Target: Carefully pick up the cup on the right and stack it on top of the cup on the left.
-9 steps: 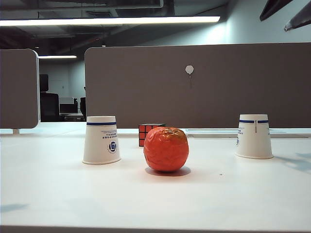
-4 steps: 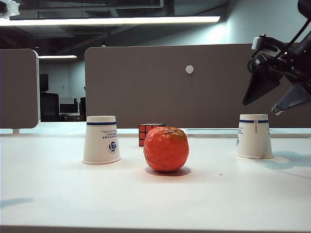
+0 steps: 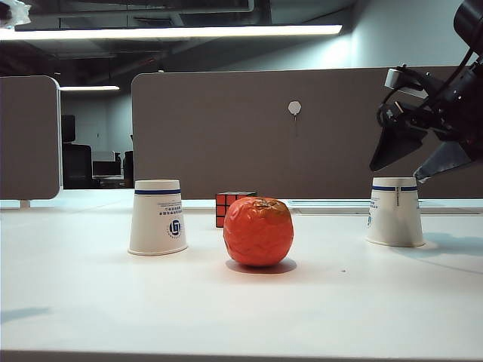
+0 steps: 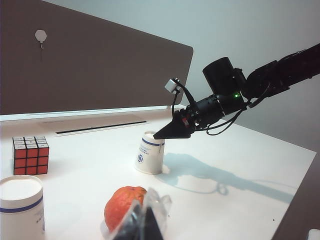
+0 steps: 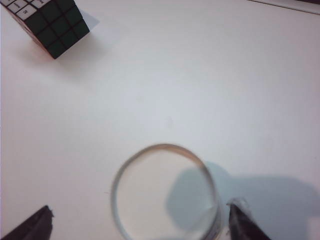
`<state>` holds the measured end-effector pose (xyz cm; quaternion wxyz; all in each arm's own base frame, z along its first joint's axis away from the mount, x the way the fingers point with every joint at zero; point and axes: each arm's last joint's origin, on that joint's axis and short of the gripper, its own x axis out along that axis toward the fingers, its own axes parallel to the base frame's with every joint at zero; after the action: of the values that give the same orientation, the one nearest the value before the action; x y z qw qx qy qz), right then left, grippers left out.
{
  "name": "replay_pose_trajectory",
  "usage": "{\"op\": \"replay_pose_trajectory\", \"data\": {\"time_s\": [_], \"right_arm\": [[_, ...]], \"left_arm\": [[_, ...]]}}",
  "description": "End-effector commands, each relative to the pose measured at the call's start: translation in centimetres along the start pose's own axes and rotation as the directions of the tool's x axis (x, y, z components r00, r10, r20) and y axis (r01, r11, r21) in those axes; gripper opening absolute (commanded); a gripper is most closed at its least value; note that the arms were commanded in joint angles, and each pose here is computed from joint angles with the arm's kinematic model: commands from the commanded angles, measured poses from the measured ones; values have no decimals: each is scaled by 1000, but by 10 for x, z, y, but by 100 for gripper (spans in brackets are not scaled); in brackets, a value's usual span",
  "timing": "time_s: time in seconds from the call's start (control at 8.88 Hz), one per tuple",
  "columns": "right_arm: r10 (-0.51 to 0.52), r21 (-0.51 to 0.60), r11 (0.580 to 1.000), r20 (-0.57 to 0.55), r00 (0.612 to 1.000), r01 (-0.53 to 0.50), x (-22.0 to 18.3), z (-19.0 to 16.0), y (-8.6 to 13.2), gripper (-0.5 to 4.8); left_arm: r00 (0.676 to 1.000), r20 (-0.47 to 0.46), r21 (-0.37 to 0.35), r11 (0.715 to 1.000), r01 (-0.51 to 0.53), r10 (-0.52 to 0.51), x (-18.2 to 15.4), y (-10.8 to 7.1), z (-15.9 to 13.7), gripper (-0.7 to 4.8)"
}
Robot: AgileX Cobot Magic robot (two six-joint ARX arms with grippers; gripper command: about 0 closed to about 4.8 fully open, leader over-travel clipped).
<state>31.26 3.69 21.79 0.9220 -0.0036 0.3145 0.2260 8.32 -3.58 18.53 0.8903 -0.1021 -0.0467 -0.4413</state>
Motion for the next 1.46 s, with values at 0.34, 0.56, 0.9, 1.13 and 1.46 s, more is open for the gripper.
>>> {"op": "replay_pose_trajectory", "data": {"time_s": [0.34,0.56,0.9,1.13,1.46], "right_arm": [[4,13,1000,-30,1000,-3,3,-3,0,408],[6,19,1000,-45,999,-5,5,-6,-1,362],[-2,1,1000,1,1000,2,5,-1,-2,374],[6,22,1000,-36,999,-5,19,-9,-6,378],[4,4,1000,11,1000,-4,21,-5,-7,377]], "left_arm": [[1000,11,4,1000,4,-4,0,-1,2,-2],[1000,10,4,1000,4,-4,0,-1,2,-2],[1000,11,4,1000,5,-5,0,-1,2,-2],[1000,10,4,1000,5,-5,0,-1,2,-3],[1000,11,4,1000,4,-4,0,-1,2,-3]]}}
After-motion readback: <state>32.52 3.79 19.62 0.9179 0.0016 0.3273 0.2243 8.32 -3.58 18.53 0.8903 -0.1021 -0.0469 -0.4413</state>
